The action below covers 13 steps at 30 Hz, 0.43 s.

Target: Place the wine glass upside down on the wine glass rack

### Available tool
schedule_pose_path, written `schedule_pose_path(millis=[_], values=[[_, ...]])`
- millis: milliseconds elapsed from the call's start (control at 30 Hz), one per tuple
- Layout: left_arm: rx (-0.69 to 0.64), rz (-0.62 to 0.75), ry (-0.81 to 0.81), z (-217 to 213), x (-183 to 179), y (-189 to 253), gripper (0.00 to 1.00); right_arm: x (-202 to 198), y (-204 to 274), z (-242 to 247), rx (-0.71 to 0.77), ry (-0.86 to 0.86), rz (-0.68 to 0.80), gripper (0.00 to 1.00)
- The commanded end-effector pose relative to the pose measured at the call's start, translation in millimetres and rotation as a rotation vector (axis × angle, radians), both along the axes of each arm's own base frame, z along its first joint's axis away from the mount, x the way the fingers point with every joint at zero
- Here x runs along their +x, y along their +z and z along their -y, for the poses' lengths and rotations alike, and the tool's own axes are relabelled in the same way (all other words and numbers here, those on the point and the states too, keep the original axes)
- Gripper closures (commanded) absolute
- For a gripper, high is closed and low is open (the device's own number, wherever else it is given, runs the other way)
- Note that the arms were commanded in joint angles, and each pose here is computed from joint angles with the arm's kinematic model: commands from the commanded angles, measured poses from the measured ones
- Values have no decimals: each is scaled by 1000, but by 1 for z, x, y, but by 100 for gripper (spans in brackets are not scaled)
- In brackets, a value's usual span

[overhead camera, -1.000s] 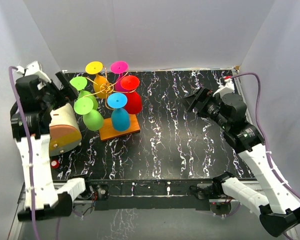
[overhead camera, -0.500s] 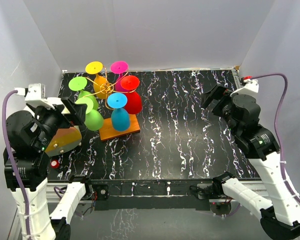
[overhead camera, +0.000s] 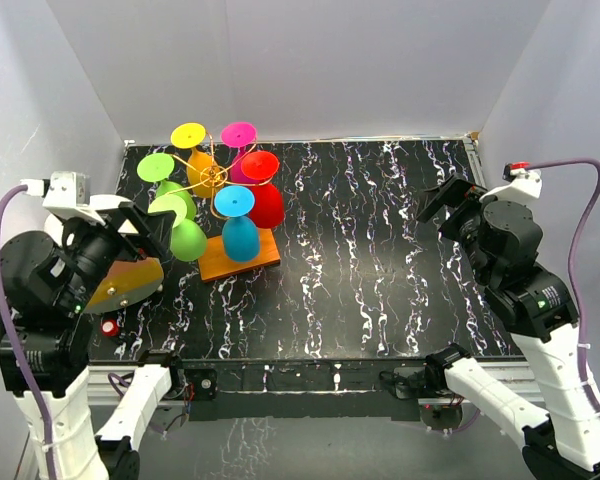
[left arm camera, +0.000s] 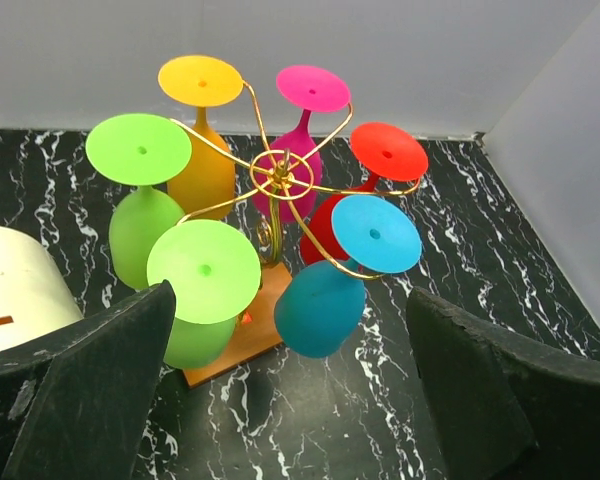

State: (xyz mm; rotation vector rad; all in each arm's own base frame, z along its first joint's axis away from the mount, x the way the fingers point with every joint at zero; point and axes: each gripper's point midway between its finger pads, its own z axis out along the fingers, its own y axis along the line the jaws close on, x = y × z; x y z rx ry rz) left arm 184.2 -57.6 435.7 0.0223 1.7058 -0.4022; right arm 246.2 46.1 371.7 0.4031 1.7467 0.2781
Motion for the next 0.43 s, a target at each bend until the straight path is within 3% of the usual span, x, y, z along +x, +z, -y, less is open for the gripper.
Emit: schedule_pose_path(millis=[0, 400], values=[[10, 74, 25, -5, -16, 22, 1, -7, 23, 8, 19, -29, 62, 2], [16, 120, 49, -10, -30, 32, 1, -23, 46, 10, 59, -3, 140, 2]])
